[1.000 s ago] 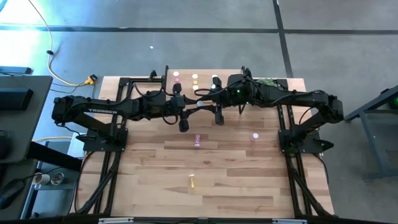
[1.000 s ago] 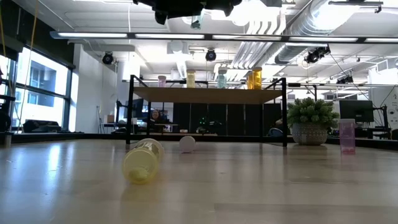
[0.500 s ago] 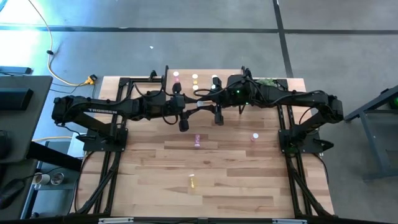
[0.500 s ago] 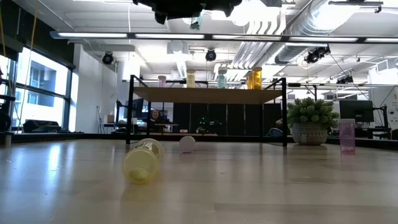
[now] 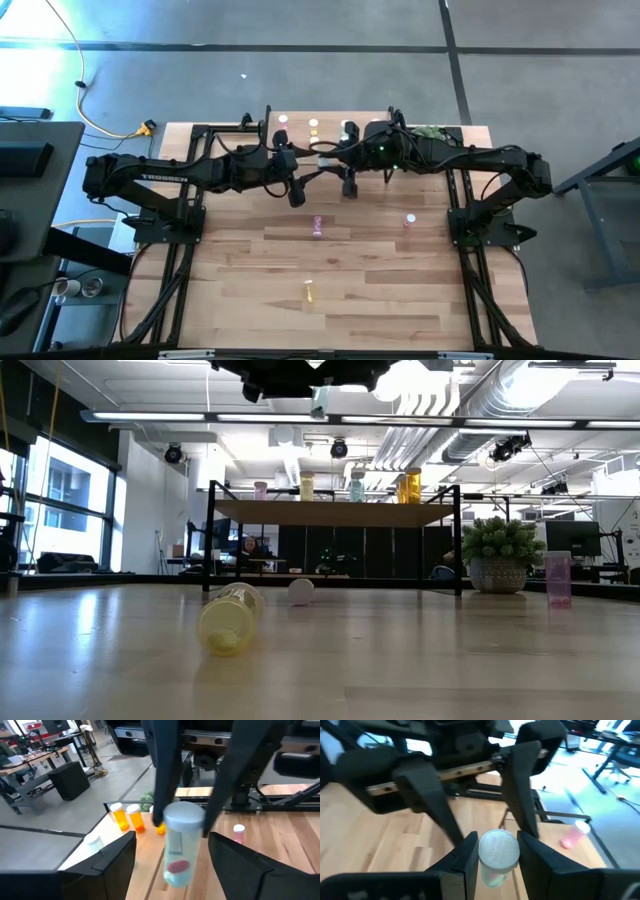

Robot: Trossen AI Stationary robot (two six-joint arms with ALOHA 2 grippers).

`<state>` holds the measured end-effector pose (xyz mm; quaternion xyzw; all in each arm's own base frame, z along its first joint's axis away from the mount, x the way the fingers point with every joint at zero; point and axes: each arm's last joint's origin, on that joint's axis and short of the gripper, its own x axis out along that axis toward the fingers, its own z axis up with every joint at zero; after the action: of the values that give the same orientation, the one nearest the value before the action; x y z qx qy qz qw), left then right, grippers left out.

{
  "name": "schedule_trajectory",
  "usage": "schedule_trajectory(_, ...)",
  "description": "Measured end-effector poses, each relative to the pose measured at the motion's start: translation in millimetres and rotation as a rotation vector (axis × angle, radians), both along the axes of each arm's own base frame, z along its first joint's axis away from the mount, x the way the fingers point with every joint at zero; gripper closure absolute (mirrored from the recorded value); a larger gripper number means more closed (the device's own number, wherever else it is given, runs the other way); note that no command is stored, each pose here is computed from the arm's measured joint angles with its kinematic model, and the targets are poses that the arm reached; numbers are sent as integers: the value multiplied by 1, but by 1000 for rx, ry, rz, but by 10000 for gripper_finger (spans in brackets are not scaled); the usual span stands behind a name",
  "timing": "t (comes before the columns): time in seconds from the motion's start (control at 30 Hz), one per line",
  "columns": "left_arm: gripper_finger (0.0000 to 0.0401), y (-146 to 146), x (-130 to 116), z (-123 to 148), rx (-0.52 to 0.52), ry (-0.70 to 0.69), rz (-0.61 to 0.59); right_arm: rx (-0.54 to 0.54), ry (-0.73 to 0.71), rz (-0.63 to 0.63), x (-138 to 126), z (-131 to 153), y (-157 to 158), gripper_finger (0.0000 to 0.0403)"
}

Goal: Pick and place medicine bottles onto shelf by color
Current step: Put the blue pill bottle aligned with the other blue pill bottles on the shelf

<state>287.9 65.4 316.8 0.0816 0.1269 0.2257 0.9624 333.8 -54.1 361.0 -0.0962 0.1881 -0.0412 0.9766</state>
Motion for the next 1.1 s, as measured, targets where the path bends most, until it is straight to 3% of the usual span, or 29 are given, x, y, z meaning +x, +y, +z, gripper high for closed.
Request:
schedule_trajectory(0.27, 162, 0, 0, 0, 0, 1, 0, -2, -14, -42, -4, 4, -7, 299)
schedule_trajectory(0.6, 162, 2, -5, 4, 23, -6, 95, -42, -96, -194, -34, 31, -25, 299)
schedule_trajectory(1.1, 162, 9, -23, 19, 65, -12, 126, -50, -162, -368, -71, 42, -99, 299)
